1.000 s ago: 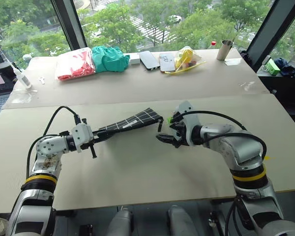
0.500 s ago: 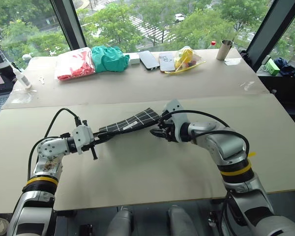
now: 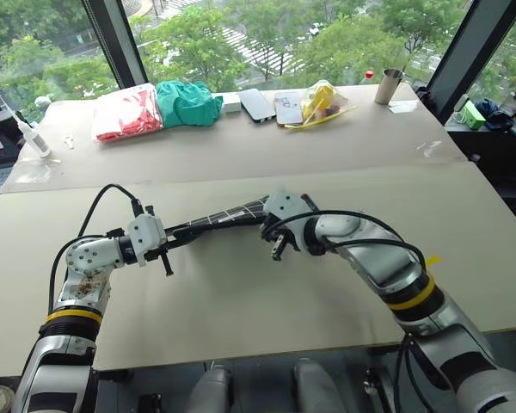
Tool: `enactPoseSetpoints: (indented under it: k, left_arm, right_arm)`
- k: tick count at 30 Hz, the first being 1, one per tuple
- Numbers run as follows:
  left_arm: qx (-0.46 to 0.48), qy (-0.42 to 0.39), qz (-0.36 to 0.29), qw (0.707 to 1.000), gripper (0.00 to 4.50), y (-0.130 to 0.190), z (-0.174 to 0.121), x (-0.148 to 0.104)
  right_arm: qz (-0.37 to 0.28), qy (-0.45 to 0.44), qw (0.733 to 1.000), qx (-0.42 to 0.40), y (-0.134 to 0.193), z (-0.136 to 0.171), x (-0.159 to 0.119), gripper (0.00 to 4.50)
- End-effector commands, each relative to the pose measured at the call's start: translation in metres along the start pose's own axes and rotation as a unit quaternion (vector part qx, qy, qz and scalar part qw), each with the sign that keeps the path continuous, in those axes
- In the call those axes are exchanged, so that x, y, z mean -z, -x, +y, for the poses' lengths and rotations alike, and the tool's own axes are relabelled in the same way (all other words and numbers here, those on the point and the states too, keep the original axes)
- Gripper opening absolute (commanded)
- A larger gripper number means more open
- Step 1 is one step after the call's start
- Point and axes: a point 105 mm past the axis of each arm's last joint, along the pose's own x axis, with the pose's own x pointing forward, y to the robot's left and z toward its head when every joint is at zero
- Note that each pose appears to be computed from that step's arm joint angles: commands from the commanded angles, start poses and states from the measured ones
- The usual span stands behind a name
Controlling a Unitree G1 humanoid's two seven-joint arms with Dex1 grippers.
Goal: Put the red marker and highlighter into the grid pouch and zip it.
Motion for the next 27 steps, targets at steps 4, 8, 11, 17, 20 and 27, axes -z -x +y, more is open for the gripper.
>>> enactPoseSetpoints:
  k: [4,8,11,17,20,27]
  left_arm:
    - [-0.001,-0.014,-0.005,1.0,0.0,0.002,0.003,-0.002]
    - [0.004,-0.013,-0.008,1.0,0.0,0.001,0.0,-0.001]
    - [0.002,-0.012,-0.011,1.0,0.0,-0.001,0.0,-0.002]
    - [0.001,-0.011,-0.014,1.0,0.0,0.0,-0.003,-0.003]
    - [0.001,-0.01,-0.013,1.0,0.0,0.002,-0.004,-0.003]
    - [0.002,-0.013,-0.014,1.0,0.0,-0.001,-0.001,-0.008]
  right_arm:
    - [-0.051,0.034,0.998,-0.035,0.002,-0.001,-0.04,0.06]
    - [-0.007,0.111,0.983,-0.145,-0.003,0.04,-0.019,0.06]
    - [0.028,0.144,0.98,-0.138,-0.012,0.035,0.0,0.06]
    - [0.031,0.12,0.99,-0.071,-0.026,-0.004,-0.004,0.06]
    - [0.013,0.091,0.992,-0.082,-0.026,-0.007,-0.013,0.06]
    - [0.007,0.064,0.979,-0.192,-0.015,0.03,-0.003,0.06]
